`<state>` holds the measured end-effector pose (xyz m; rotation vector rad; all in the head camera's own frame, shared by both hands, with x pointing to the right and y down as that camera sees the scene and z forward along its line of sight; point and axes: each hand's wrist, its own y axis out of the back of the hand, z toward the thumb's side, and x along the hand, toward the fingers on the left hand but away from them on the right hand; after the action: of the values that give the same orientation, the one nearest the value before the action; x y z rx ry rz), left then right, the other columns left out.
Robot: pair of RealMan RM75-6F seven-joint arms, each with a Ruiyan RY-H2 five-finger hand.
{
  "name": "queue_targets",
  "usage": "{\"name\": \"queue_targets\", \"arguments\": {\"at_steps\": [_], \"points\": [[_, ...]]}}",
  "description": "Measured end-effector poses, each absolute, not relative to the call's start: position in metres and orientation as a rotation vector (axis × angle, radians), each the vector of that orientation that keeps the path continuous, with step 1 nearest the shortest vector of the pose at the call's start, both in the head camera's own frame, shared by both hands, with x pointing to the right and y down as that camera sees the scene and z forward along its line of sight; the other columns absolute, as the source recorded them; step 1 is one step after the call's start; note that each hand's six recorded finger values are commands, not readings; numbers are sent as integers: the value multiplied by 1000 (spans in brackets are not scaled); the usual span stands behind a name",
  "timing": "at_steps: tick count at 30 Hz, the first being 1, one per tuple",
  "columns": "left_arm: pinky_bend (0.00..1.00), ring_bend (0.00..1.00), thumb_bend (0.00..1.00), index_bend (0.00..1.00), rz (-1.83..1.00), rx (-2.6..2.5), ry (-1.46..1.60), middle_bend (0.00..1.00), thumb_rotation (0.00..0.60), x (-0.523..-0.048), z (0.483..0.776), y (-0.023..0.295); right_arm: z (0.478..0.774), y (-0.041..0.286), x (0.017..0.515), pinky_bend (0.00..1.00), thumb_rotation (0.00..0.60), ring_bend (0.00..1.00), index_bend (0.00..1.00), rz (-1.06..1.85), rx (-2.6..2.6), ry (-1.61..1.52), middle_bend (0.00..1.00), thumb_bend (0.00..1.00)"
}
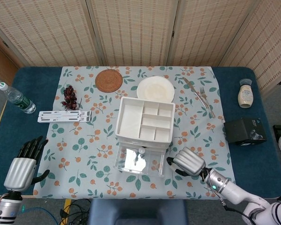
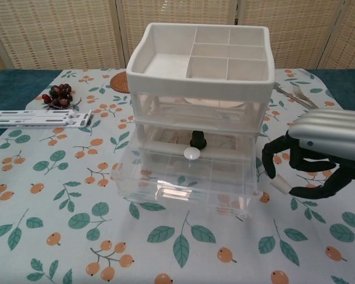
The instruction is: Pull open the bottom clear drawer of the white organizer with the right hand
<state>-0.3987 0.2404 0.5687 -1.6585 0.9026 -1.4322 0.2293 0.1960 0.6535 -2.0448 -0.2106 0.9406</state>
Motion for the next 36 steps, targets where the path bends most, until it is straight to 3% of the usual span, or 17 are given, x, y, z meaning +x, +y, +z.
{"name": "queue_targets", "arguments": {"at_steps": [22,36], "points": [[92,54,200,25,-1440,-1663,897,0,600,-400,571,243,702,199,233,1000,600,1000,596,1084,-2127,-240,976,393],[92,53,200,25,-1443,-1665,890,0,600,-400,572,242,712,202,233,1000,600,1000,429,1114,-2152,-247,969,381]]}}
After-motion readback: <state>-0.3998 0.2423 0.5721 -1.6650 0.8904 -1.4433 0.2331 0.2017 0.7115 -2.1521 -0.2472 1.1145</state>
